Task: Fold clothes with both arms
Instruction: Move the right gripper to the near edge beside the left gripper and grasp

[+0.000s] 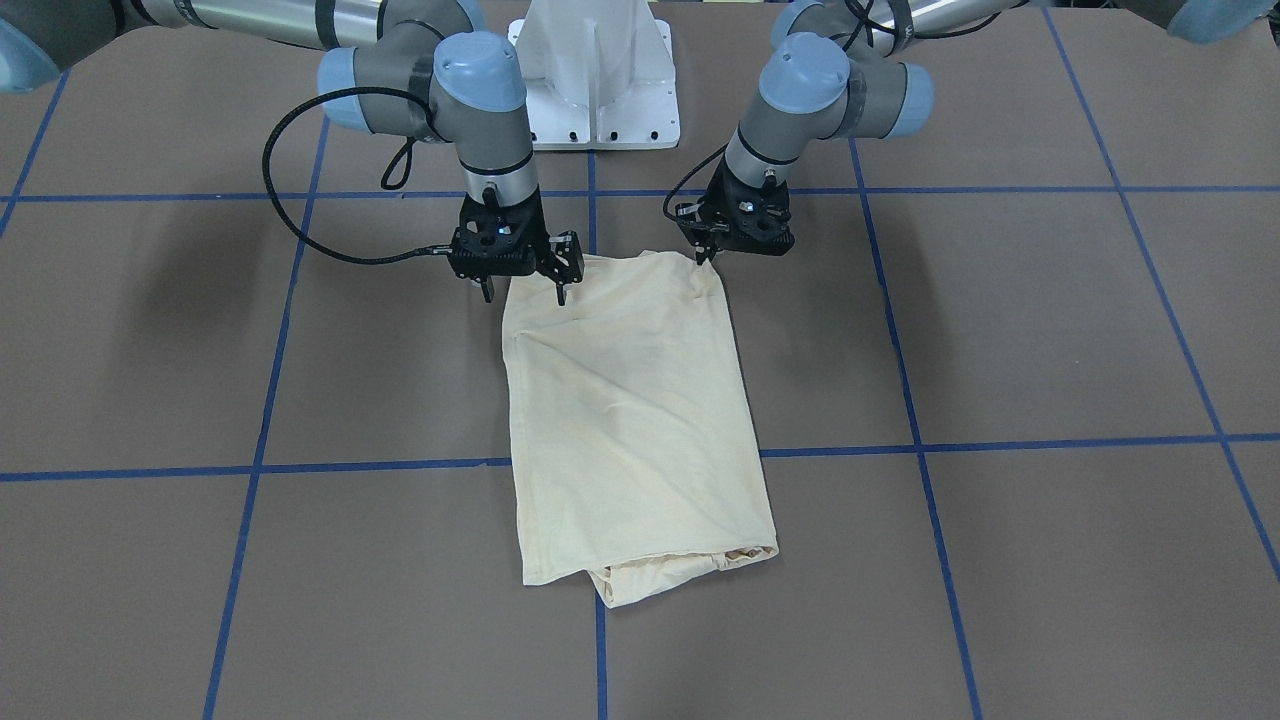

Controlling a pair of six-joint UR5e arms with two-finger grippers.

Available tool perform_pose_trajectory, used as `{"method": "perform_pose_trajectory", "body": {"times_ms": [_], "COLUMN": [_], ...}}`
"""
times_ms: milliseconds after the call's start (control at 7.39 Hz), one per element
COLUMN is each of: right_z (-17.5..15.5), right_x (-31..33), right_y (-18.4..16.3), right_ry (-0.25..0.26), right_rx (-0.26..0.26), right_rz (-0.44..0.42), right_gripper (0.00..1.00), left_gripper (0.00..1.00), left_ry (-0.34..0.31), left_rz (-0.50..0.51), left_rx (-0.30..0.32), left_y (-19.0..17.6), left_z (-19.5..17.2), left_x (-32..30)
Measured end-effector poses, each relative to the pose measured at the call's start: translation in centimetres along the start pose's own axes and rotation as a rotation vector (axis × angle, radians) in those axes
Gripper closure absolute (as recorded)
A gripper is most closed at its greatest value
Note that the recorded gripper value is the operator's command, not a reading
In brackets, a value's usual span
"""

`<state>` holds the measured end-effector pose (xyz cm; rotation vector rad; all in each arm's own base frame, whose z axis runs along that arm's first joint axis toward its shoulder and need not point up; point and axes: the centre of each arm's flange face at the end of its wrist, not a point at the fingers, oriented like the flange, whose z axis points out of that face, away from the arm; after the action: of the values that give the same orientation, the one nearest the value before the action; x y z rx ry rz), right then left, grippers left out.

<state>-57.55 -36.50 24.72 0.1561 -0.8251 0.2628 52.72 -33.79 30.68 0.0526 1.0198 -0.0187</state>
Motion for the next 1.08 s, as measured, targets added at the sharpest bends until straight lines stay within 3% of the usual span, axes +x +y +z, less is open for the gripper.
{"method": "perform_pose_trajectory", "body": {"times_ms": [271,541,677,812,948,1083], "right_z": [0.7,2.0,2.6,2.9,2.9,2.9], "right_x": [-0.8,-2.2,-2.8,-3.0,-3.2,-3.3], "right_y": [2.7,3.6,3.6,3.6,3.6,3.6], "right_ry": [0.007,0.023,0.032,0.039,0.044,0.045], "right_rx": [0.003,0.016,0.022,0.026,0.027,0.027], "right_rz": [0.136,0.207,0.219,0.223,0.224,0.222], "right_gripper": [0.18,0.26,0.39,0.73,1.0,1.0], "left_gripper": [1.0,1.0,1.0,1.0,1.0,1.0], "left_ry": [0.0,0.001,0.001,0.001,0.001,0.001], "left_rz": [0.0,0.0,0.0,0.0,0.0,0.0], "left_rx": [0.0,0.0,-0.001,-0.001,-0.001,-0.001], "left_y": [0.0,0.0,0.0,0.0,0.0,0.0], "left_z": [0.0,0.0,0.0,0.0,0.0,0.0], "left_x": [0.0,0.0,0.0,0.0,0.0,0.0]}}
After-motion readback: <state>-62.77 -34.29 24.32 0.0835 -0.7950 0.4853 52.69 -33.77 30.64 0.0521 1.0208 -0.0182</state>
